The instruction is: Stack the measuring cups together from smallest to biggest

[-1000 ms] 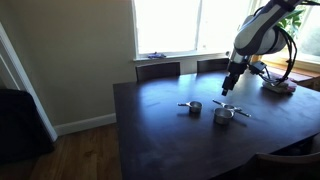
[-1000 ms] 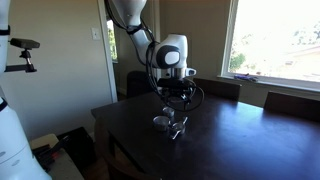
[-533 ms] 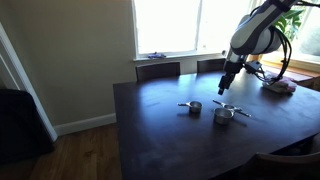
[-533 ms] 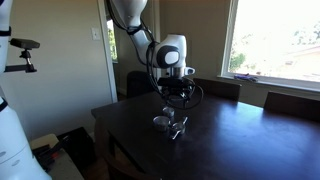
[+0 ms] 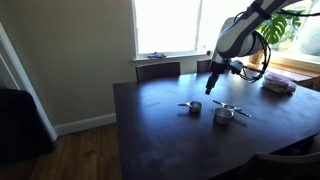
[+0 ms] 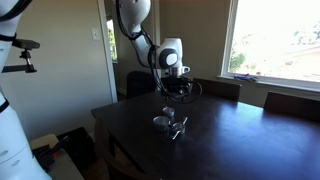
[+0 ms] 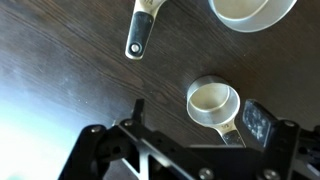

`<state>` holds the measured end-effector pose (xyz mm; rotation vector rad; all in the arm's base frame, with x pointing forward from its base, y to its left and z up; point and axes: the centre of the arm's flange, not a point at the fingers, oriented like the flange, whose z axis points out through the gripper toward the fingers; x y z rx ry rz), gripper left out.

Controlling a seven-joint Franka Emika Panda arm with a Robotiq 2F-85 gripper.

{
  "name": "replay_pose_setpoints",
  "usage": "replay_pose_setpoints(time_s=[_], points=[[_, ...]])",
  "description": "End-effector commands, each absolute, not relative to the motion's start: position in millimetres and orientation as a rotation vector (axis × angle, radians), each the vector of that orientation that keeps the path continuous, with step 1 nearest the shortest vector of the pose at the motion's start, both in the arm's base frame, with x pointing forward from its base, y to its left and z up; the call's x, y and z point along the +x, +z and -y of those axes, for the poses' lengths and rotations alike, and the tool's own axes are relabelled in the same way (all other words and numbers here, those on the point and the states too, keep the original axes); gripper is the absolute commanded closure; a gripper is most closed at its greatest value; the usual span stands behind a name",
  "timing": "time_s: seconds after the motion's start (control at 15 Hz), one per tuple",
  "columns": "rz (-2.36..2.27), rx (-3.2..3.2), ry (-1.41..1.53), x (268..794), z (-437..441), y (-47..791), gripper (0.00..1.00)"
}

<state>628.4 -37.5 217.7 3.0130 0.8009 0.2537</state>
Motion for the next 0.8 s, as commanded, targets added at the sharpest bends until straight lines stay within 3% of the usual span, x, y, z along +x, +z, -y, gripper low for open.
replay_pose_setpoints(time_s=[0.0,0.73], points=[[-0.912,2.961,0.284,651.5,30.5,198.8,0.0],[-1.114,2.887,0.262,683.6,12.0,146.7,0.0]])
